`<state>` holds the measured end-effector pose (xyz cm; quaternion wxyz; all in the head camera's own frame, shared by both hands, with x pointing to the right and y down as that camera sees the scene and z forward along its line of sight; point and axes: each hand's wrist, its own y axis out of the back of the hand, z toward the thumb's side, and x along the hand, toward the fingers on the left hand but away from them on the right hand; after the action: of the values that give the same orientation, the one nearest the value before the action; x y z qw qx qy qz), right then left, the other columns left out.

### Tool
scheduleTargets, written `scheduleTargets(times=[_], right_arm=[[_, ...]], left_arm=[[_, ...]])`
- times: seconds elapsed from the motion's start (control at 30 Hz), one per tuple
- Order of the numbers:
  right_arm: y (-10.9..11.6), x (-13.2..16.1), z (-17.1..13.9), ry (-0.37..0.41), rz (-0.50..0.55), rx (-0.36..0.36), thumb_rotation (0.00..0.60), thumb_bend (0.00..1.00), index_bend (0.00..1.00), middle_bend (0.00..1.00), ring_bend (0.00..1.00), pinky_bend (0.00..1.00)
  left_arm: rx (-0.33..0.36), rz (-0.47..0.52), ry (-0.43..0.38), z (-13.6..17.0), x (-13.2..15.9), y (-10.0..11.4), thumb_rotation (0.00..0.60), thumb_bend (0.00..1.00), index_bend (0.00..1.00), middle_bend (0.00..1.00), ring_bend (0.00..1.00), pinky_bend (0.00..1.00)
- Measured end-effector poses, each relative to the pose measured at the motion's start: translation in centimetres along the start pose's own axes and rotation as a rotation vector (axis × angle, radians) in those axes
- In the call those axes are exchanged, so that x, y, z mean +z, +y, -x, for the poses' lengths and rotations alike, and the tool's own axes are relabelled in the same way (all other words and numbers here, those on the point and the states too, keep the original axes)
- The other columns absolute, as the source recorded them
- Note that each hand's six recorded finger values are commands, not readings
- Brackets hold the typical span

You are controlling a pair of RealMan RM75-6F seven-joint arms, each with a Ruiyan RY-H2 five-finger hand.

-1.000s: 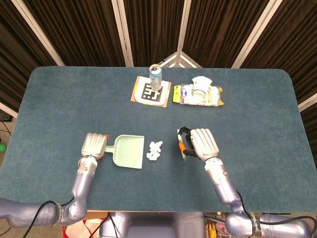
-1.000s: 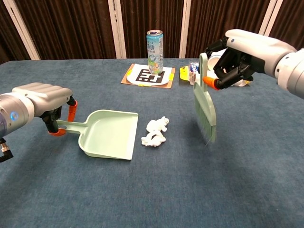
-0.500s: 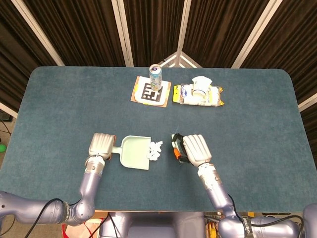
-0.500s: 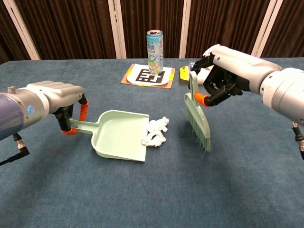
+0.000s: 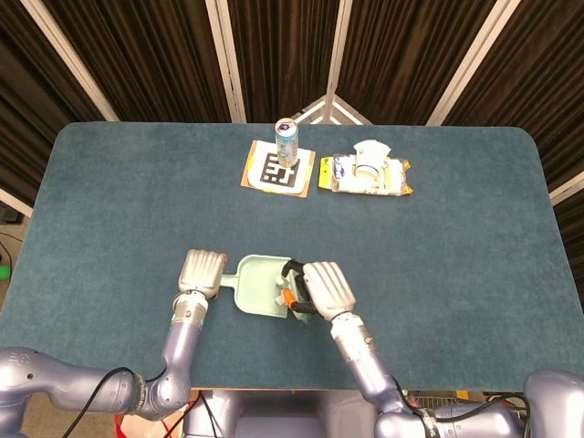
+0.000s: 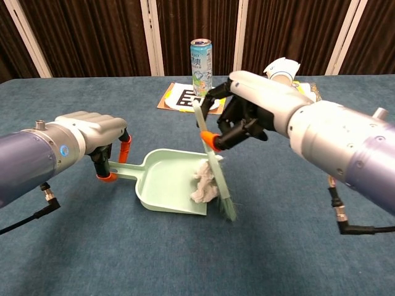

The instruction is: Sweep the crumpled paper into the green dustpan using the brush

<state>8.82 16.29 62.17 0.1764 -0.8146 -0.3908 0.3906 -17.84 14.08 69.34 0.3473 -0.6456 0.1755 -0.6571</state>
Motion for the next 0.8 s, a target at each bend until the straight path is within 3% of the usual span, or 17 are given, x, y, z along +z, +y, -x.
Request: scheduleTargets(times=[0.33, 0.5, 0.67, 0.8], right_arm=[[-0.1, 3.8, -0.5, -0.011, 0.229, 0.056, 0.600, 0.60, 0.81, 0.85, 0.89, 0.87], [1.5, 5.1, -0.5, -0.004, 0.319, 0.039, 0.600, 0.60, 0.81, 0.85, 0.89, 0.87], [3.4, 4.3, -0.1, -0.009, 0.270, -0.030, 0.600, 0.60, 0.81, 0.85, 0.89, 0.87], [3.2, 2.8, -0.5, -0.038, 0.206, -0.042, 0.600, 0.60, 0.81, 0.85, 0.89, 0.87]], left_arm=[[0.004, 0.008, -0.004, 0.3, 0.4, 0.2, 0.600, 0.53, 0.61, 1.00, 0.99, 1.00], [0.000, 0.011, -0.002, 0.4, 0.3, 0.1, 0.600, 0.53, 0.61, 1.00, 0.99, 1.00], [0.000, 0.016, -0.001, 0.4, 0.2, 0.1, 0.600, 0.53, 0.61, 1.00, 0.99, 1.00], [0.001, 0.025, -0.001, 0.6, 0.2, 0.1, 0.600, 0.53, 0.61, 1.00, 1.00, 1.00]])
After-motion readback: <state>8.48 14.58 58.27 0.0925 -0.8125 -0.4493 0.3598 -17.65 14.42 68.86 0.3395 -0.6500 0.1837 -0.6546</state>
